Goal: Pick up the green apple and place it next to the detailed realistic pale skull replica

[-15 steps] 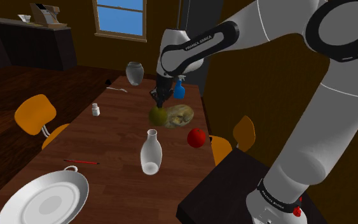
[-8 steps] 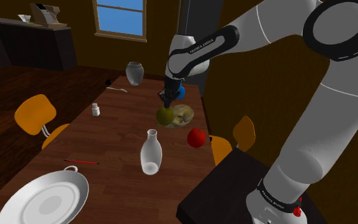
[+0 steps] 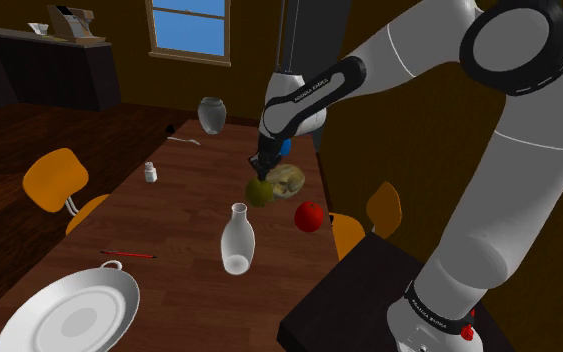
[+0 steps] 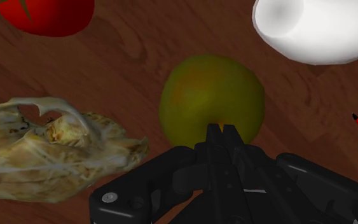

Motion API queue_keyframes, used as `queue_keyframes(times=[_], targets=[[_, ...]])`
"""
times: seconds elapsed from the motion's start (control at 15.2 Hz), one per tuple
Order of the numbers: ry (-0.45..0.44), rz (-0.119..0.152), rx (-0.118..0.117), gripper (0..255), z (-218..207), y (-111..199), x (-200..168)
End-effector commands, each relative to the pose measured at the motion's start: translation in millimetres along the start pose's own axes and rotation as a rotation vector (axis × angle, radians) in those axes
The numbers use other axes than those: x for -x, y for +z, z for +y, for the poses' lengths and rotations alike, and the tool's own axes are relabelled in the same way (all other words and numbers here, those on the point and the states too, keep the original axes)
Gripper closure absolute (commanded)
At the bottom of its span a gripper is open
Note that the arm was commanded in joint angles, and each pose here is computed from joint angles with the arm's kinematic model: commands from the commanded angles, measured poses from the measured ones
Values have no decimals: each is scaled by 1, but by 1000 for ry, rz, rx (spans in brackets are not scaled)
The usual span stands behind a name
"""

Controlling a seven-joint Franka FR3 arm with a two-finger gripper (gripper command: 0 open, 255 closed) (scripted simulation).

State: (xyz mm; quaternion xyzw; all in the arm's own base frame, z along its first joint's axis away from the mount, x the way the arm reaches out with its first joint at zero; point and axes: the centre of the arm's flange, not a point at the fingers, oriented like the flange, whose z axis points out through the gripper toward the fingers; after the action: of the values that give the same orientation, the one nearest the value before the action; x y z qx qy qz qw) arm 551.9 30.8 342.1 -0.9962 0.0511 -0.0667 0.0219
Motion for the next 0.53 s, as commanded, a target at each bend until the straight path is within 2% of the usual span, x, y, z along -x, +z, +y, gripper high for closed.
queue_keyframes(times=[0.0,0.46], targets=[[0,1,0,255,1,10,2],[0,1,0,255,2,47,6]])
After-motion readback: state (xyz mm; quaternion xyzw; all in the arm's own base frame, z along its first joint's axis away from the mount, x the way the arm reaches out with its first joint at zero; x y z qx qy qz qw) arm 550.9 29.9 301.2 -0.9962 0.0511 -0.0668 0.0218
